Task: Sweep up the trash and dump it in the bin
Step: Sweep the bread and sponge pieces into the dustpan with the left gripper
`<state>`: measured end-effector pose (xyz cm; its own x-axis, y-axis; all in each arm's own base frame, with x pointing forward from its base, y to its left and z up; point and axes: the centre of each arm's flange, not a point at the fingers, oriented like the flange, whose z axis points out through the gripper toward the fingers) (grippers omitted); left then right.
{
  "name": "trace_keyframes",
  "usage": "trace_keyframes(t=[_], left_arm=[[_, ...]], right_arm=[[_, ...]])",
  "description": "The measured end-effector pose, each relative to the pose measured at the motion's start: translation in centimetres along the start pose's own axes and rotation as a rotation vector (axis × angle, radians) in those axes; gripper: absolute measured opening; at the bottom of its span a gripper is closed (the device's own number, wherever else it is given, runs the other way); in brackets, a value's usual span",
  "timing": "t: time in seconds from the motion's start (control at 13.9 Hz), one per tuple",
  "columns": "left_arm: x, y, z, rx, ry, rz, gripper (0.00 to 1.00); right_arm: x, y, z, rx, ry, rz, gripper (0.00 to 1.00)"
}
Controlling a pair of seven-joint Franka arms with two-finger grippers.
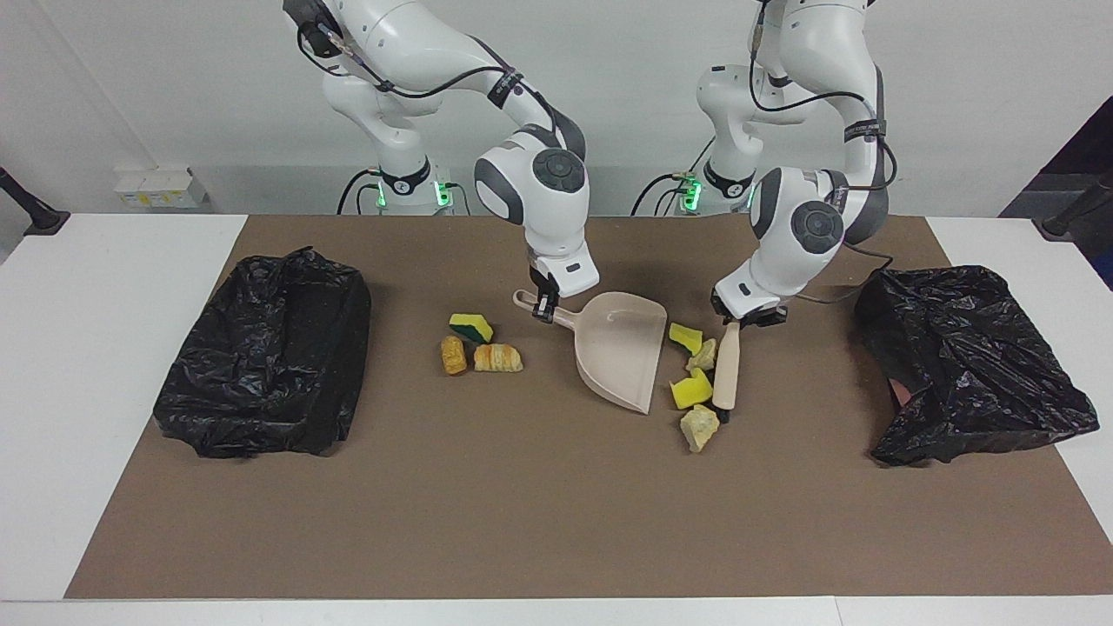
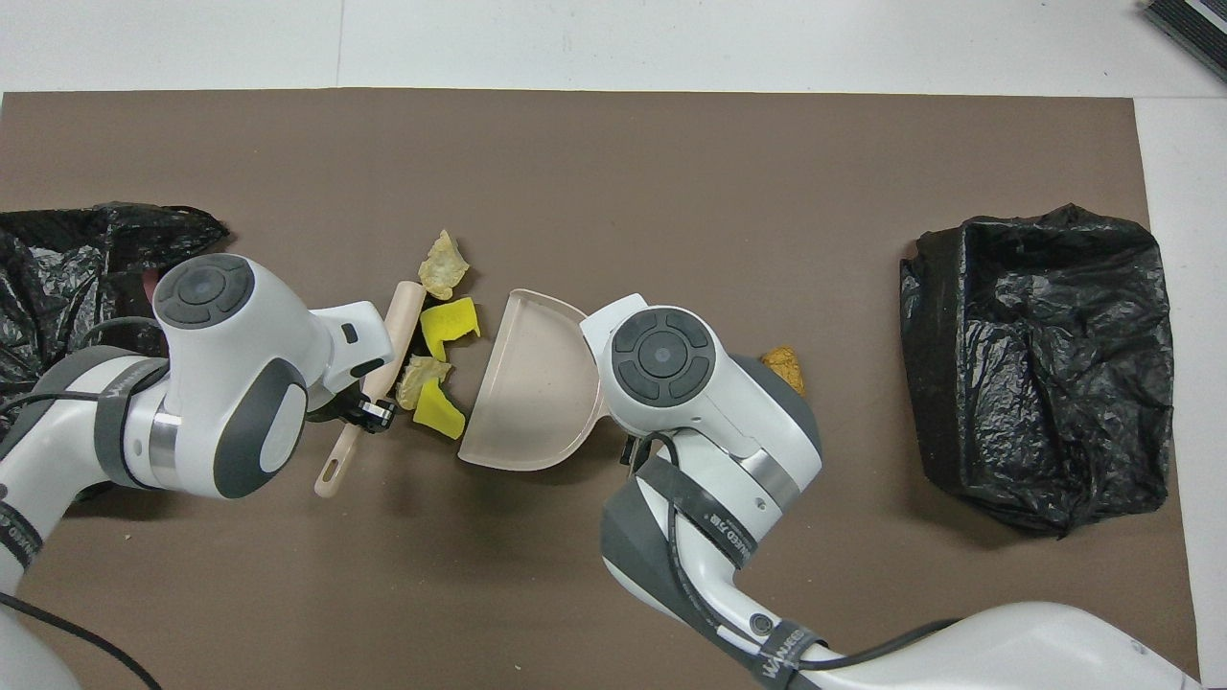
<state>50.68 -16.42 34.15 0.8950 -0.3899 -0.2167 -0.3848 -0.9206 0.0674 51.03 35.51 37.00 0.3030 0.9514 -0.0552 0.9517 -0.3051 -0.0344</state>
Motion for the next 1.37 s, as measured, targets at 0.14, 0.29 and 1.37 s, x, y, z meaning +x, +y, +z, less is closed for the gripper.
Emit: trace_keyframes(t=[0.14,0.29,1.37], left_arm=[[-0.3,3.8,0.1,0.008,-0.012,0.007,0.26],[-0.9,8.8,0.4,-0.002,-0.021,0.013,0.26],[0.9,0.0,-7.2,-0.029,0.093,-0.144,0.26]], right_arm=[[0.0,0.0,0.0,0.0,-0.001,0.003,0.31],[0.0,-0.1,0.1,0.001,-0.001,0.006,0.31],[1.2,-3.5,-0.1,0.007,-0.02,0.257,0.31]])
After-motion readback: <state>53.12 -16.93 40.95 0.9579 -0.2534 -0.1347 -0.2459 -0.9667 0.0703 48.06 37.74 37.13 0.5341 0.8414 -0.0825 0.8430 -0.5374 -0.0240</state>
